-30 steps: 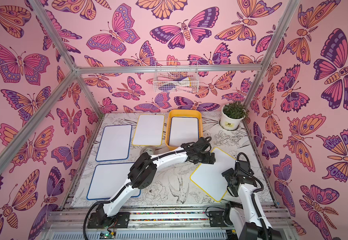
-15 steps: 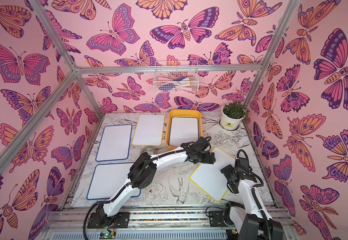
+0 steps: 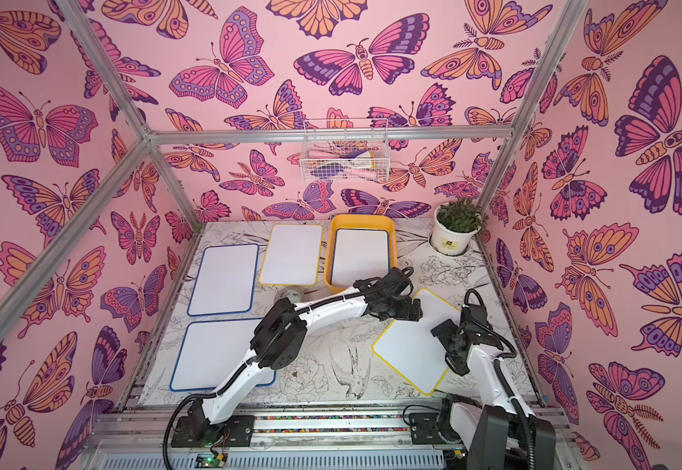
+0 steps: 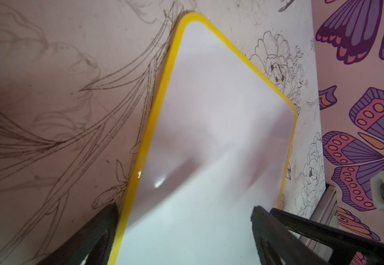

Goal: Put the whiteboard into the storage box
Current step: Pick up the whiteboard at the center of the board.

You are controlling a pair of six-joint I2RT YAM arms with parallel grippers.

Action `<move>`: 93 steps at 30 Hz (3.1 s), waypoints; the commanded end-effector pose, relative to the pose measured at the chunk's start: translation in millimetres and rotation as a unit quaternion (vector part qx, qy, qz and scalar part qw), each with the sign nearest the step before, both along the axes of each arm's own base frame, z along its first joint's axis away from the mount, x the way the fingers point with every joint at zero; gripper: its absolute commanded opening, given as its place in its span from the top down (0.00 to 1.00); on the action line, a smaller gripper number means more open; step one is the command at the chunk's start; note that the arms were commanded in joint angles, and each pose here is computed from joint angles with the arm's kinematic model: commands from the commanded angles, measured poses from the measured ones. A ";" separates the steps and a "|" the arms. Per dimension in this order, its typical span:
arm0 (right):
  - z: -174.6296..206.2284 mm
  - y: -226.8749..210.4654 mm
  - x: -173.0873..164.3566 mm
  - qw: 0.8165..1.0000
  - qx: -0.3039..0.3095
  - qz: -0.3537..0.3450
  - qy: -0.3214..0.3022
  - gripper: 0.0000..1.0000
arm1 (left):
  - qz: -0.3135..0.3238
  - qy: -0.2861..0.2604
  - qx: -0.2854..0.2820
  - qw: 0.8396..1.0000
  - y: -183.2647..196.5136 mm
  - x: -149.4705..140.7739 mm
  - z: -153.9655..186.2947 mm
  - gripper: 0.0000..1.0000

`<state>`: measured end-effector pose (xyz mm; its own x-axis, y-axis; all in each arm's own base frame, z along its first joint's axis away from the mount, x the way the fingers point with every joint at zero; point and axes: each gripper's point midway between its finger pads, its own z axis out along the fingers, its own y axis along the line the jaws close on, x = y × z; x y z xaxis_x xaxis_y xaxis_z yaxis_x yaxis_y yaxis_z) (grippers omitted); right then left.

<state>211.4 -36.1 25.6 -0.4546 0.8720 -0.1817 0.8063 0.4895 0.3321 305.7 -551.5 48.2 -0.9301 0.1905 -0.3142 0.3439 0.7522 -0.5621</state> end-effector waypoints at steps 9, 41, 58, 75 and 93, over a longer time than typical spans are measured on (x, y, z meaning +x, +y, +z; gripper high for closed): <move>-37.1 22.4 -41.3 0.994 0.053 0.017 0.094 0.01 | 0.000 0.061 0.051 0.997 18.0 -17.1 -50.9 0.07; -18.9 56.9 -14.4 0.986 0.160 0.032 0.020 0.01 | -0.010 0.078 0.040 0.996 13.7 -21.5 -65.6 0.06; 43.9 74.5 27.3 0.951 0.269 -0.018 -0.151 0.00 | -0.015 0.076 0.051 0.996 15.9 -28.2 -72.4 0.07; 80.2 47.6 33.2 0.912 0.251 -0.119 -0.302 0.00 | -0.012 0.078 0.053 0.995 16.9 -30.1 -72.4 0.07; 110.0 37.8 37.1 0.873 0.261 -0.146 -0.386 0.00 | -0.012 0.077 0.053 0.996 17.0 -31.1 -70.7 0.07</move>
<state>239.0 -7.1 102.6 -0.0692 0.9939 0.0854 0.4302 -0.0474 0.9015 346.2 -545.7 47.3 -0.9117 0.1065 -0.3967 0.3316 0.7609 -0.5578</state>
